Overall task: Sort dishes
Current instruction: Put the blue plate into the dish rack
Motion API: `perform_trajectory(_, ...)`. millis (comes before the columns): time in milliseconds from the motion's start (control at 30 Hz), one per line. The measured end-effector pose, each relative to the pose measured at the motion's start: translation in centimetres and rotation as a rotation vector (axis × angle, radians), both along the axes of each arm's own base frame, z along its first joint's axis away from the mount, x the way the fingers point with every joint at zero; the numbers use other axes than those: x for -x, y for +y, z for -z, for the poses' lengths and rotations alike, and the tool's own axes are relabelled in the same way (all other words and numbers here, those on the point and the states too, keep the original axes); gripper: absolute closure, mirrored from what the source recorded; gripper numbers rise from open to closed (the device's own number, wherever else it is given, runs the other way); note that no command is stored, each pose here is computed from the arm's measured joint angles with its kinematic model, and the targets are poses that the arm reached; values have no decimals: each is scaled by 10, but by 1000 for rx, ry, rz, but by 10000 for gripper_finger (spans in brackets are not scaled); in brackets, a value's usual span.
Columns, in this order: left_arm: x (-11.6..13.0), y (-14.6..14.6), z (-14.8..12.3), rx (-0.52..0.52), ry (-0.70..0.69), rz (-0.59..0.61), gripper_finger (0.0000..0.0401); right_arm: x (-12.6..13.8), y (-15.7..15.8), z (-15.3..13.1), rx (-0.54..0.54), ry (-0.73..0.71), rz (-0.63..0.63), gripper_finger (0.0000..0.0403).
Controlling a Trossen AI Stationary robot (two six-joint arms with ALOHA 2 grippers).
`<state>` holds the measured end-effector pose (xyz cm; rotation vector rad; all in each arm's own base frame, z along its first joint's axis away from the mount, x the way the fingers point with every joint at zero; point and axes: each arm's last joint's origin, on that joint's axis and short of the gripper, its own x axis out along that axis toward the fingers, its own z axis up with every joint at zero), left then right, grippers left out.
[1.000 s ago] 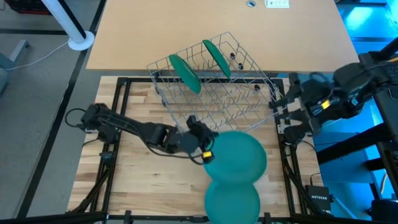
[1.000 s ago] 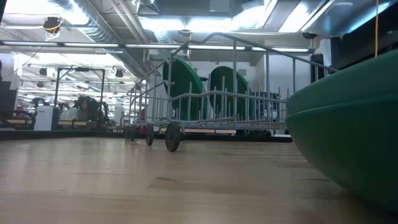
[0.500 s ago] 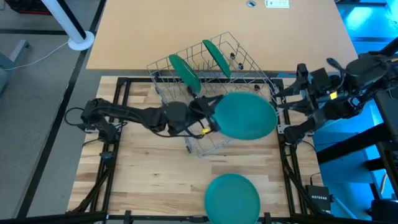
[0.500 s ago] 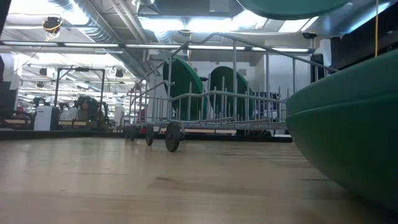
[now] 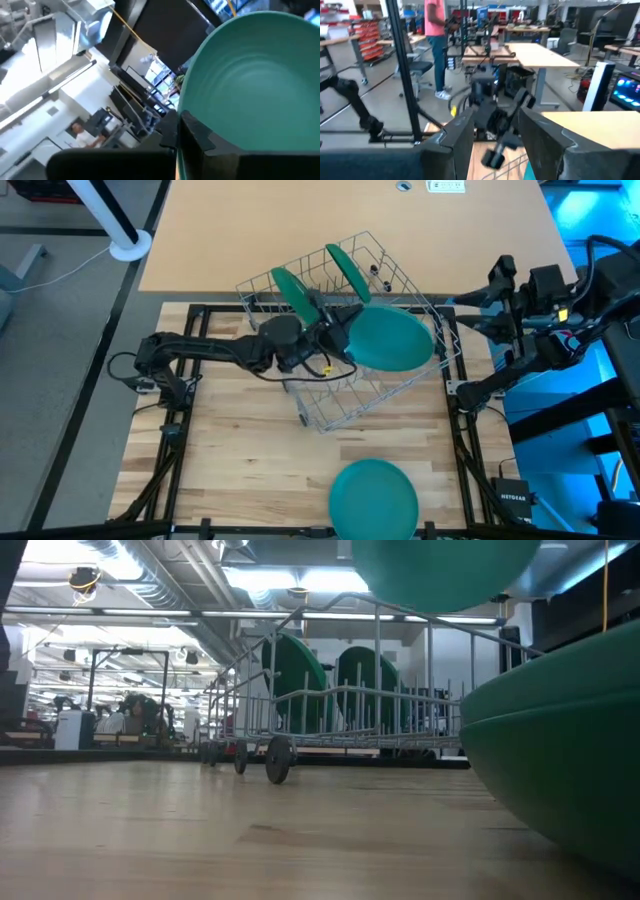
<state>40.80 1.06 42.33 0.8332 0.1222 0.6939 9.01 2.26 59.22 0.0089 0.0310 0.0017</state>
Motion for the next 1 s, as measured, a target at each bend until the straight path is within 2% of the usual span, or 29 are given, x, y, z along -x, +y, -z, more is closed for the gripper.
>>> perform_trajectory(133,-3,13,4,-80,67,5,401,-2,0,0,0,1,5,242)
perform_trajectory(367,-6,25,8,-164,148,-22,401,-23,8,10,37,100,15,242)
perform_trajectory(433,-6,26,8,-181,163,-30,401,-33,10,12,22,121,92,242)
perform_trajectory(500,-6,27,8,-188,160,-34,401,-43,10,17,21,159,222,242)
perform_trajectory(600,-5,28,7,-207,171,-41,401,-54,9,29,84,244,427,242)
perform_trajectory(667,-5,29,7,-211,179,-45,401,-62,10,37,125,304,517,242)
perform_trajectory(900,-5,28,8,-207,177,-43,401,-94,22,69,184,536,556,242)
perform_trajectory(1000,-5,28,8,-207,176,-43,401,-106,25,78,184,568,564,242)
